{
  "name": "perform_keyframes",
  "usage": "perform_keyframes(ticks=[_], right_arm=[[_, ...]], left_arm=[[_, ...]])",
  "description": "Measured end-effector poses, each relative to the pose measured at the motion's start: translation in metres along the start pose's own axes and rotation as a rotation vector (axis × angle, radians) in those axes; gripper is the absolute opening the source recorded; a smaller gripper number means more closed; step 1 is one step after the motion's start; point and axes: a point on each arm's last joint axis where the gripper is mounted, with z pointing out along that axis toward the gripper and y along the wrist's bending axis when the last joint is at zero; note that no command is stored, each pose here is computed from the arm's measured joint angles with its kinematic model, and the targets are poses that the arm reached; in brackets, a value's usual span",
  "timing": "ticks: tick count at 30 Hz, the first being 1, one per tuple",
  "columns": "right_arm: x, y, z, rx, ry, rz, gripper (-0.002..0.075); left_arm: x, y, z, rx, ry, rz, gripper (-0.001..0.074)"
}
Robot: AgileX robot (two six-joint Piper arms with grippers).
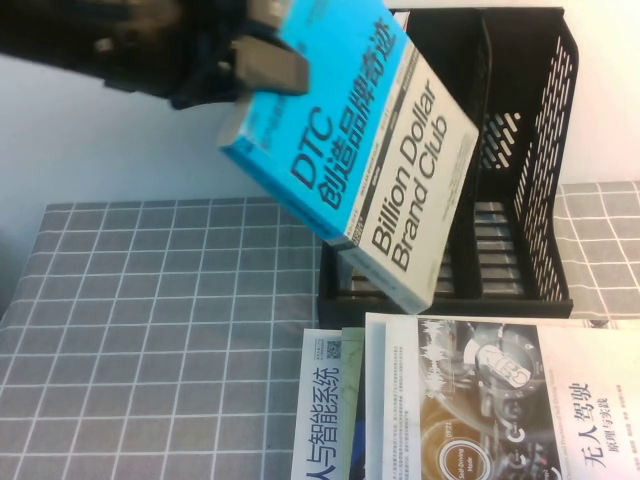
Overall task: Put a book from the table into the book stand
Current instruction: Place the book on the book shelf
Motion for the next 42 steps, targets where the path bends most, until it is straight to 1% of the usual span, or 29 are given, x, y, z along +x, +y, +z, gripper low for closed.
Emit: perform_keyframes(ticks=[3,5,10,14,22,31,39,42], right_arm=[[0.002,0.001,0.000,-0.016,0.021,0.000,0.0011],[0.003,0.002,0.000,-0.021,0.031,-0.001,0.0011],[0.006,0.004,0.000,-0.039,0.061,0.002,0.0011],[0.007,0.004,0.000,-0.046,0.073,0.016,0.0011],[0.008,0.005,0.000,-0.053,0.086,0.021,0.0011],[0.008,0.005,0.000,-0.054,0.087,0.023,0.0011],[0.008,0.005,0.000,-0.054,0.087,0.024,0.0011],[0.008,0.005,0.000,-0.054,0.087,0.024,0.0011]], left_arm=[[-0.006,-0.013,0.017,-0.088,0.014,0.061,0.0183],[-0.009,-0.023,0.028,-0.126,0.011,0.107,0.0183],[-0.020,-0.051,0.044,-0.134,-0.035,0.167,0.0183],[-0.027,-0.058,0.055,-0.168,-0.071,0.158,0.0183],[-0.034,-0.049,0.071,-0.279,-0.127,0.072,0.0183],[-0.038,-0.043,0.090,-0.274,-0.176,0.063,0.0181],[-0.035,-0.026,0.122,-0.340,-0.147,0.092,0.0181],[-0.035,-0.022,0.132,-0.340,-0.155,0.099,0.0181]])
